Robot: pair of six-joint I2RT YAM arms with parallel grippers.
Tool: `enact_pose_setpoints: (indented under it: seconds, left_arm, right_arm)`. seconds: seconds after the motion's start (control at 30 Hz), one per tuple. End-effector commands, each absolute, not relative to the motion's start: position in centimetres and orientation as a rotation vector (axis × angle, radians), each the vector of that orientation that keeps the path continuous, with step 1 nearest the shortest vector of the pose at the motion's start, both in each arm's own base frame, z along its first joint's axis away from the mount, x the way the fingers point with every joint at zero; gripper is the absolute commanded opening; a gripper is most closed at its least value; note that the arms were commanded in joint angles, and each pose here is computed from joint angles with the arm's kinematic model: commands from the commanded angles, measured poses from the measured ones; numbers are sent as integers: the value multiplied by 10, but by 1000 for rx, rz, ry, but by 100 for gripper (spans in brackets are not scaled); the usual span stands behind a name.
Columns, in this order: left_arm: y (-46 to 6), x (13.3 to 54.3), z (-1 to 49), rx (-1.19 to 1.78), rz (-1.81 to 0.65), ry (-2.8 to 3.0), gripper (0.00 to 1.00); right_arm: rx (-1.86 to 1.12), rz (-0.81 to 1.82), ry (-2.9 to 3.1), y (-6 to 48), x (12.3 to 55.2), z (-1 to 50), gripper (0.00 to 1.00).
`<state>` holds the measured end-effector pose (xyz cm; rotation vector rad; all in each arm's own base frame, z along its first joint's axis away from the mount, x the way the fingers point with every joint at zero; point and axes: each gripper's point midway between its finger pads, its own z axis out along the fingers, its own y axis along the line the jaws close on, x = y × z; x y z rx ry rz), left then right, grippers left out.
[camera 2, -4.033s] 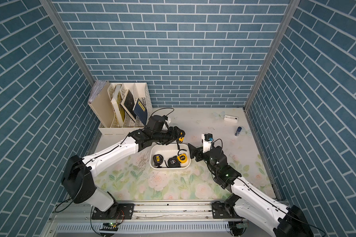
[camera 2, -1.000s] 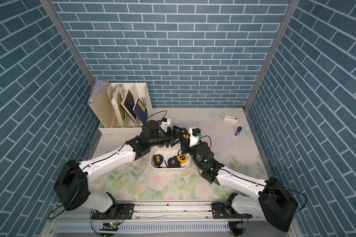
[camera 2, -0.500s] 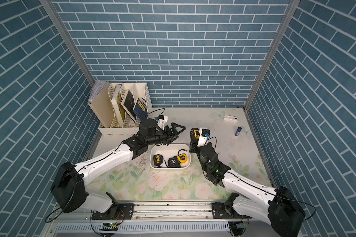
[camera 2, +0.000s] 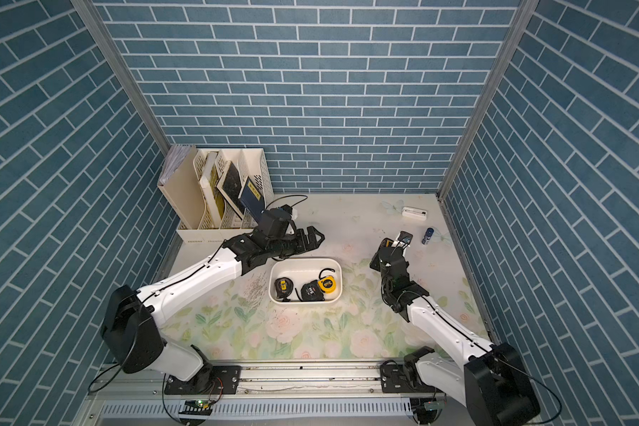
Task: Take the tape measure out of the storage box
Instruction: Place the tape measure at the center of the board.
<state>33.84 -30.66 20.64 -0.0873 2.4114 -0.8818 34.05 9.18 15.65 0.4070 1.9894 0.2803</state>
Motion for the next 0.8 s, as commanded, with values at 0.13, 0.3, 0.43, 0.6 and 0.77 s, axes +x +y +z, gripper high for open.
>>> enact_pose_setpoints:
  seconds: [0.13,0.3,0.43,0.6,0.77]
  left_arm:
    - [-297,332,164,-40,-731,2503,100]
    - [-298,328,153,-11,-689,2536,100]
    - [-297,326,144,15,-614,2557,99]
    - [-299,324,124,56,-530,2618,94]
    - [-299,322,104,92,-419,2668,93]
  right_arm:
    - [493,478,2108,104,357,123,0]
    - [616,526,2138,85,362,95,0]
    - [674,579,2151,73,367,81,0]
    - [705,608,2182,74,377,68,0]
    - [726,673,2221,81,379,53,0]
